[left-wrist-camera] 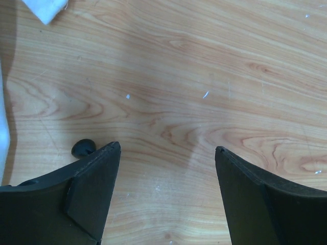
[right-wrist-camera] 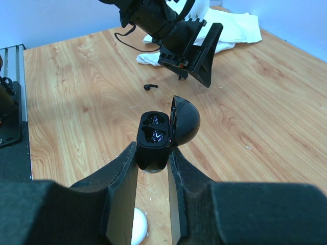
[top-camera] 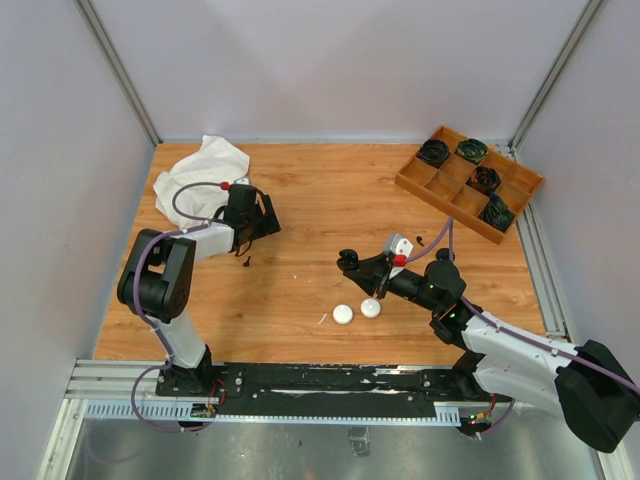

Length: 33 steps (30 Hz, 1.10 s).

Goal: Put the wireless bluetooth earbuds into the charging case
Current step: Pick up the earbud from the center of the board.

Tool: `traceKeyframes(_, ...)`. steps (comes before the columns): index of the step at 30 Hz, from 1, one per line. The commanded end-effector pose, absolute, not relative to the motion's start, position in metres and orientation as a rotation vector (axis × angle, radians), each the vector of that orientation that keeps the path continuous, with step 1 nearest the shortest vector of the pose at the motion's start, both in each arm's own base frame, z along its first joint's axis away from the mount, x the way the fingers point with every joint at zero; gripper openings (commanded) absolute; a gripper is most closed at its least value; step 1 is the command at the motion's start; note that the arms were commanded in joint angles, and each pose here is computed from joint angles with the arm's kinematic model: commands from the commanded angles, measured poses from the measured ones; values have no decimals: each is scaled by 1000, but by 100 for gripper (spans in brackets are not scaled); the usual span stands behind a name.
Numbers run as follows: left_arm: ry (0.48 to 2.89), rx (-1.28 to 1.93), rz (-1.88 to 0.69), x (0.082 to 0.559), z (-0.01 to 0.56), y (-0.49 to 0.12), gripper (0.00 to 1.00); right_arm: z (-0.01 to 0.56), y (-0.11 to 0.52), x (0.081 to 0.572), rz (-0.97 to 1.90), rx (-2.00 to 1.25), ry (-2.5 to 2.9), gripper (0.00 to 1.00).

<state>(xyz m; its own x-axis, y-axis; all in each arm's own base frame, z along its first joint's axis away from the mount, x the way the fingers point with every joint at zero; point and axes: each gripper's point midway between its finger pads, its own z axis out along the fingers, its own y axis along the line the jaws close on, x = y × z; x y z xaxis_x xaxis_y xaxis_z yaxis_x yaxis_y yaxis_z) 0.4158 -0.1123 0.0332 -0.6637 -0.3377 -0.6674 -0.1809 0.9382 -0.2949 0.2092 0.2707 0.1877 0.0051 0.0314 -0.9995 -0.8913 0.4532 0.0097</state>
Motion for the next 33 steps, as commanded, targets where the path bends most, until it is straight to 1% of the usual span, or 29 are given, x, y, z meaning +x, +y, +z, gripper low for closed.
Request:
traceKeyframes(1, 2339, -389, -227, 400, 32, -103, 81, 200, 268, 210, 861, -818, 1317, 2)
traceKeyframes(11, 2263, -351, -247, 407, 76, -103, 81, 200, 269, 209, 866, -820, 1315, 2)
traceKeyframes(14, 2267, -339, -185, 411, 80, -96, 80, 200, 269, 210, 866, -821, 1316, 2)
traceKeyframes(20, 2335, -325, -72, 414, 73, -74, 76, 199, 268, 210, 861, -823, 1318, 3)
traceKeyframes(27, 2456, -287, -39, 419, 54, -60, 67, 199, 268, 210, 859, -824, 1318, 3)
traceKeyframes(33, 2544, -238, -59, 423, 38, -62, 49, 200, 268, 210, 860, -824, 1316, 3)
